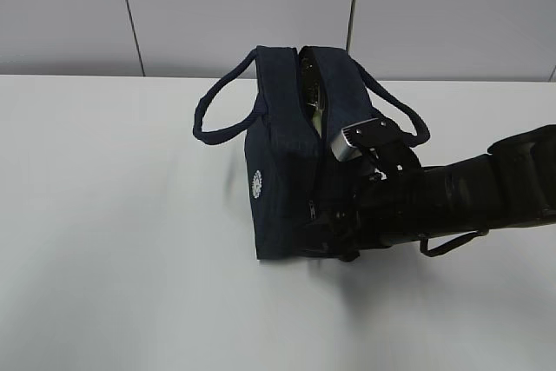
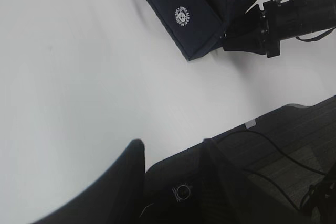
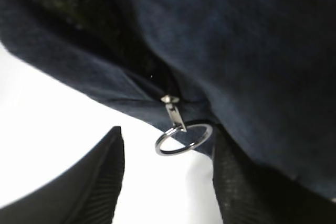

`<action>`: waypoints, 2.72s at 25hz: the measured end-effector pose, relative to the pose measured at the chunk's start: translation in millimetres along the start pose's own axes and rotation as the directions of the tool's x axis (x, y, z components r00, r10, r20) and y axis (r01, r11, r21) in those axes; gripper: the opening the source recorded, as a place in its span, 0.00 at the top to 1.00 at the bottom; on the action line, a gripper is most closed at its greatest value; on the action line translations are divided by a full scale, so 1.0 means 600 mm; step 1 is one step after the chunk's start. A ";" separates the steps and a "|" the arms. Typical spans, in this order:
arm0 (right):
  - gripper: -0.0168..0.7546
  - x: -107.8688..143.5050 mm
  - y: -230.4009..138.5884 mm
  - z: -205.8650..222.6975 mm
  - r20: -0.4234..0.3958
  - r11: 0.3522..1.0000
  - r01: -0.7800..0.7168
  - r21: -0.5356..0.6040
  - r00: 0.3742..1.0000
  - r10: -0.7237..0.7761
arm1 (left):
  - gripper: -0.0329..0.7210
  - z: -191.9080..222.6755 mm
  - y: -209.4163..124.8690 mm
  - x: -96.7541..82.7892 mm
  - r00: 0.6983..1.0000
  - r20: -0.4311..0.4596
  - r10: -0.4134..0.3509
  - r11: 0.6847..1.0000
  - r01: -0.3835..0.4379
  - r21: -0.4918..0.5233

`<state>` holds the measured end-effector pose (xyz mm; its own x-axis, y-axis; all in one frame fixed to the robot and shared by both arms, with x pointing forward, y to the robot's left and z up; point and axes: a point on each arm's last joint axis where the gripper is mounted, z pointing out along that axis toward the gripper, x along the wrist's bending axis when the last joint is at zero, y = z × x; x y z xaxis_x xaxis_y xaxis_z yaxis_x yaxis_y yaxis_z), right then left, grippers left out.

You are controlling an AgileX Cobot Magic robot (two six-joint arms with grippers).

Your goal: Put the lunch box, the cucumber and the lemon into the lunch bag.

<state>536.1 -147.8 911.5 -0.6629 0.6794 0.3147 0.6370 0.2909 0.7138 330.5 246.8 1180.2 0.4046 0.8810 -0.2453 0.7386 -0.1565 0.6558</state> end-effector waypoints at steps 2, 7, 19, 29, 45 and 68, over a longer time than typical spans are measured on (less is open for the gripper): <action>0.48 -0.001 0.000 0.000 0.006 1.000 0.000 0.002 1.000 0.000 | 0.64 0.000 0.000 0.000 1.000 0.000 0.000 1.000 0.000 0.000; 0.68 -0.004 0.000 0.000 0.027 1.000 0.001 0.008 1.000 -0.001 | 0.64 0.000 0.000 0.000 1.000 0.000 0.000 1.000 0.000 0.000; 0.98 -0.004 0.000 0.000 0.027 0.999 -0.046 0.007 0.999 0.046 | 0.64 0.000 0.000 -0.001 1.000 0.004 -0.001 1.000 0.001 0.000; 0.98 -0.001 -0.006 -0.001 0.017 0.994 -0.095 0.052 0.995 0.094 | 0.64 0.000 0.000 -0.001 1.000 0.008 -0.003 1.000 0.003 0.000; 0.94 0.022 0.005 -0.043 0.000 0.988 0.052 0.143 0.999 -0.053 | 0.64 0.000 0.000 -0.001 1.000 0.008 -0.003 1.000 0.003 0.000; 0.40 0.025 -0.032 -0.058 0.029 0.888 -0.076 0.454 0.997 0.070 | 0.64 0.000 0.000 -0.002 1.000 0.011 -0.003 1.000 0.003 0.000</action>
<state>500.0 -166.6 924.4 -0.6049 0.7173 0.3458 0.7943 0.5129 0.3255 330.2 245.9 1180.4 0.4078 0.8767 -0.2552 0.7399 -0.1536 0.6549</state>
